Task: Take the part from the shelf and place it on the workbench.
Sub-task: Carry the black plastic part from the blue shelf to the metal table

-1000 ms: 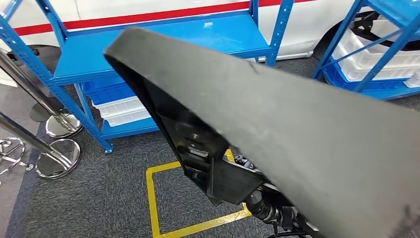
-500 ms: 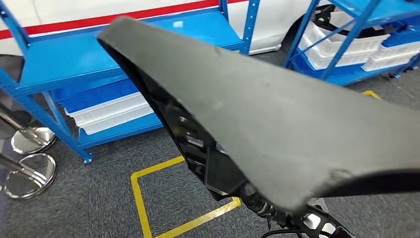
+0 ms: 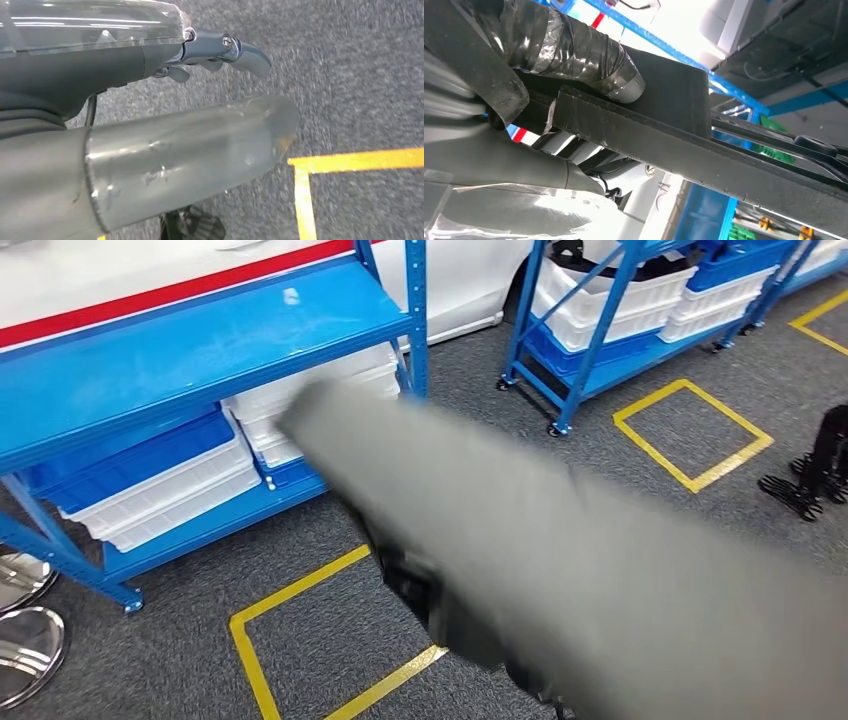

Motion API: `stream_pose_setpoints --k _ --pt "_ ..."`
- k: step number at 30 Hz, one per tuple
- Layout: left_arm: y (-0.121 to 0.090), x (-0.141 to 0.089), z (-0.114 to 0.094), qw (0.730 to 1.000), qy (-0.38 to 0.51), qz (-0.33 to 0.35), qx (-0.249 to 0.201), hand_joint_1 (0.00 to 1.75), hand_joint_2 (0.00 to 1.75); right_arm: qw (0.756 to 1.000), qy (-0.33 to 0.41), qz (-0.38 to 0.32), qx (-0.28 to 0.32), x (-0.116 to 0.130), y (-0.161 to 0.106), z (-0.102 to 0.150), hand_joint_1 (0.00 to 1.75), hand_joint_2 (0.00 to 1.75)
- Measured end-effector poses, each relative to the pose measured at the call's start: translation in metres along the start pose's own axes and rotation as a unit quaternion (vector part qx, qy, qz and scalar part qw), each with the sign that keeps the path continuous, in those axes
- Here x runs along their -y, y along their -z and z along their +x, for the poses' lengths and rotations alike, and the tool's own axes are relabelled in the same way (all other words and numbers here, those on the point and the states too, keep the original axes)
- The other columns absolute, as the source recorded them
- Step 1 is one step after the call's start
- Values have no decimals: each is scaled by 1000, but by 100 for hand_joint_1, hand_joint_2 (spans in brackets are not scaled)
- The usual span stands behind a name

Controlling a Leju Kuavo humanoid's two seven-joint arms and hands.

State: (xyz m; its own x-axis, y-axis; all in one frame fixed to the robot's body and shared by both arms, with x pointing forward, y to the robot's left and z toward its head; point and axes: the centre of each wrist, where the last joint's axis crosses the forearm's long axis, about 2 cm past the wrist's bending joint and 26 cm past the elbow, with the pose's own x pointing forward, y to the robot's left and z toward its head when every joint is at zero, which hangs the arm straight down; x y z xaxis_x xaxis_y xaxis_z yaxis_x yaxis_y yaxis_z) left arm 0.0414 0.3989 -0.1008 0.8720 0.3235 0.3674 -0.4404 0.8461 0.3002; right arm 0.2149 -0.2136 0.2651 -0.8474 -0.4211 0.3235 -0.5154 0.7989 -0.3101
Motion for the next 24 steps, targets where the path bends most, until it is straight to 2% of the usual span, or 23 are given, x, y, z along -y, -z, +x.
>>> stream_pose_setpoints --k 10,24 --pt "1 -1 4 1000 -13 -11 8 0 0 999 20 32 10 0 -2 6 175 175" --pt "-1 6 1 1000 9 -20 5 0 0 998 62 8 8 -6 -7 14 175 175"
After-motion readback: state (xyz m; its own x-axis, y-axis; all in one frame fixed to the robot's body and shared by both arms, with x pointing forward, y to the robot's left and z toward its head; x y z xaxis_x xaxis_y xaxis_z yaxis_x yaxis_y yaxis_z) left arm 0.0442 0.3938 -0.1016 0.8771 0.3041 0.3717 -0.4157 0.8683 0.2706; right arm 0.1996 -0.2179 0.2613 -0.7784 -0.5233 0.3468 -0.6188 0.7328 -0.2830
